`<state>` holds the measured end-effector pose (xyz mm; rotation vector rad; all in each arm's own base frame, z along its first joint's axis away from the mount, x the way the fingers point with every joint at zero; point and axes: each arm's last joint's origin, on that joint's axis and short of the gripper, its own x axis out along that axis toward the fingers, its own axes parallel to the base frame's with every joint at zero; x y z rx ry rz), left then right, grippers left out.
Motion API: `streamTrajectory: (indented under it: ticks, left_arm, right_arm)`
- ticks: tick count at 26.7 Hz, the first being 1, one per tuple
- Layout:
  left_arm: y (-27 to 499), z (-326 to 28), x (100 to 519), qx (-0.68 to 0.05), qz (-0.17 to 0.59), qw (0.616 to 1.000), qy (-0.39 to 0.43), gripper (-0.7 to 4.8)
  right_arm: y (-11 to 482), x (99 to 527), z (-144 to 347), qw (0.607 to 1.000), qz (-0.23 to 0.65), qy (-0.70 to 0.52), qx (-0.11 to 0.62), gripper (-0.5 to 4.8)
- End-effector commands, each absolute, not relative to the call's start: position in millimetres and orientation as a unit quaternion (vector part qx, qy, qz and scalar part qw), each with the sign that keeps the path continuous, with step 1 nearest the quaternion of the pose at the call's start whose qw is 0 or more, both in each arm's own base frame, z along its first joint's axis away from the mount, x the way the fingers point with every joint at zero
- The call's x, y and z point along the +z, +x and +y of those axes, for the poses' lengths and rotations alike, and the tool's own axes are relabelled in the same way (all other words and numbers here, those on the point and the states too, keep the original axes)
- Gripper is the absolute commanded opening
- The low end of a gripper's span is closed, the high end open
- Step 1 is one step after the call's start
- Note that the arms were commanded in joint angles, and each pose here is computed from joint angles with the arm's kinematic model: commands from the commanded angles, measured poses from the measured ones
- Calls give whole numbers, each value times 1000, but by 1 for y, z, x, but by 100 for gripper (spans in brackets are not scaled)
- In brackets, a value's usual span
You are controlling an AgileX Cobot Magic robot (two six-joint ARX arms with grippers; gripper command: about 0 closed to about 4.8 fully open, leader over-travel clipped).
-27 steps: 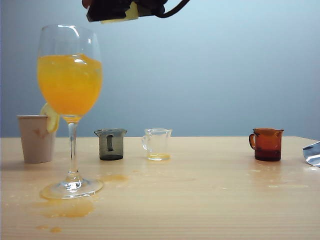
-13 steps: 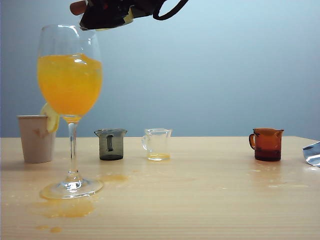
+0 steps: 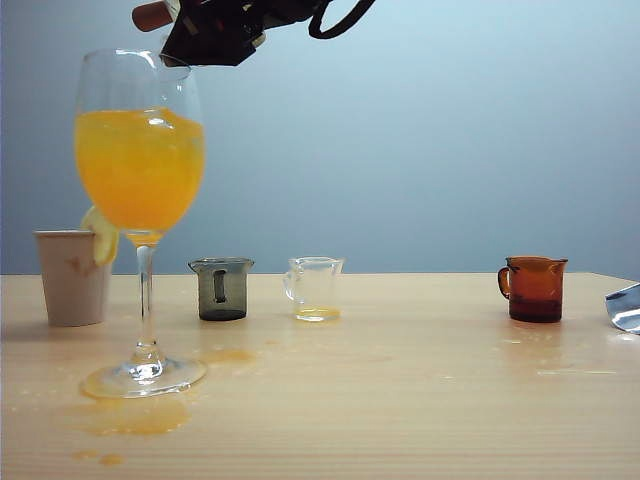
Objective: Pick up the third measuring cup from the left, pour the pineapple juice inside into the goblet, and finally put the measuring cup back in its original place.
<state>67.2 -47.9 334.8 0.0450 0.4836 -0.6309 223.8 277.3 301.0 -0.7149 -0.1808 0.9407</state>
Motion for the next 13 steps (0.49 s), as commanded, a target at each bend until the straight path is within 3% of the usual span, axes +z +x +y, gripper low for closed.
streamTrajectory:
  ticks: [1,13]
  left_arm:
    - [67,-48,337,-307,229,923,20,-3]
    - [67,-48,337,-307,229,923,20,-3]
  right_arm:
    - [220,309,279,823,-115,-352,432,139]
    - [218,309,282,804,-138,-391,426,139]
